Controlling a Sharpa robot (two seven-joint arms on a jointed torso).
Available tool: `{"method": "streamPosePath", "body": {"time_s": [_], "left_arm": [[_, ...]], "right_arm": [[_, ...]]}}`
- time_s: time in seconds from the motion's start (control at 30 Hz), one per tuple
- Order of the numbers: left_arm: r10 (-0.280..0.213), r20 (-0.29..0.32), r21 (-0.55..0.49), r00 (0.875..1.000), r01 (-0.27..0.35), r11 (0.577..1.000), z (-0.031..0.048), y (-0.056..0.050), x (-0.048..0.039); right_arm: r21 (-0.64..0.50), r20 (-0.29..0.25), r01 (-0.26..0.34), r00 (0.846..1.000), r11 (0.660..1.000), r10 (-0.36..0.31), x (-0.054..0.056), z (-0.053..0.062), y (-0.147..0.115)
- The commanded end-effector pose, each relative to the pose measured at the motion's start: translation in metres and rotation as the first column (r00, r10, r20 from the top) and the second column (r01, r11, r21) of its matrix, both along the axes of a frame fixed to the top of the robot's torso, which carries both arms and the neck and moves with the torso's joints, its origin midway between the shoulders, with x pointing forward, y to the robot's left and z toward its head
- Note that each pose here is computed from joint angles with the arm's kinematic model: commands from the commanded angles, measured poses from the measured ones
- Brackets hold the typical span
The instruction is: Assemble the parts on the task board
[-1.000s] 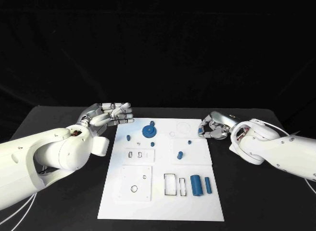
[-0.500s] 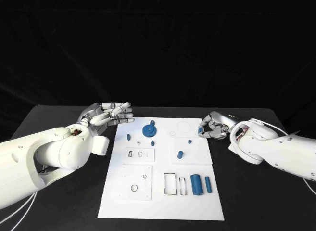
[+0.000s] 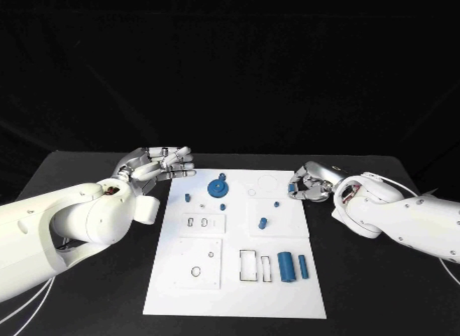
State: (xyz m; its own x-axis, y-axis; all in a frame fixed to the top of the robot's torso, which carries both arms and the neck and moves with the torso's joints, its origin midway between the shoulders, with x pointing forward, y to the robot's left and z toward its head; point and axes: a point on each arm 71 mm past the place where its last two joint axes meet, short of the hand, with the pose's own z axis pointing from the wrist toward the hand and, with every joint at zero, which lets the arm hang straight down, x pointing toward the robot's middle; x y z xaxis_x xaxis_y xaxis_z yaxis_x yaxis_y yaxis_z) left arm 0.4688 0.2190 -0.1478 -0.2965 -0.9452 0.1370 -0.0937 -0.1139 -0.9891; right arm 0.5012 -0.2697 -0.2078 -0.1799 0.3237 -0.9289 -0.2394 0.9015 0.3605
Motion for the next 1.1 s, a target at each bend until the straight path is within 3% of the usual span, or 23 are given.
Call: {"method": "streamPosePath", "body": {"time_s": [0.03, 0.23, 0.5, 0.6, 0.77, 0.9, 1.1], "left_arm": [[-0.019, 0.003, -0.01, 1.0, 0.019, 1.0, 0.0012, -0.002, -0.0004], [-0.023, 0.005, -0.012, 1.0, 0.023, 1.0, 0.0011, -0.002, 0.0], [-0.019, 0.004, -0.01, 1.0, 0.019, 1.0, 0.0004, -0.001, 0.0015], [-0.014, 0.003, -0.008, 1.0, 0.014, 1.0, -0.0003, 0.0, 0.0025], [-0.014, 0.004, -0.008, 1.0, 0.014, 1.0, -0.0008, -0.001, 0.0035], [-0.016, 0.004, -0.009, 1.0, 0.016, 1.0, -0.001, -0.002, 0.0038], [-0.017, 0.007, -0.01, 1.0, 0.017, 1.0, -0.0008, -0.003, 0.0036]], "right_arm": [[0.009, 0.042, -0.002, 0.999, 1.0, 0.001, -0.002, 0.003, 0.001], [0.018, 0.061, -0.001, 0.998, 1.0, 0.0, -0.007, 0.008, 0.002], [0.031, 0.092, -0.04, 0.995, 0.999, 0.037, -0.016, 0.027, 0.027], [0.025, 0.124, -0.078, 0.989, 0.997, 0.075, -0.022, 0.037, 0.054], [0.021, 0.147, -0.152, 0.978, 0.988, 0.147, -0.03, 0.043, 0.097], [0.006, 0.157, -0.209, 0.966, 0.978, 0.206, -0.037, 0.041, 0.125], [-0.027, 0.162, -0.273, 0.948, 0.962, 0.274, -0.046, 0.028, 0.157]]}}
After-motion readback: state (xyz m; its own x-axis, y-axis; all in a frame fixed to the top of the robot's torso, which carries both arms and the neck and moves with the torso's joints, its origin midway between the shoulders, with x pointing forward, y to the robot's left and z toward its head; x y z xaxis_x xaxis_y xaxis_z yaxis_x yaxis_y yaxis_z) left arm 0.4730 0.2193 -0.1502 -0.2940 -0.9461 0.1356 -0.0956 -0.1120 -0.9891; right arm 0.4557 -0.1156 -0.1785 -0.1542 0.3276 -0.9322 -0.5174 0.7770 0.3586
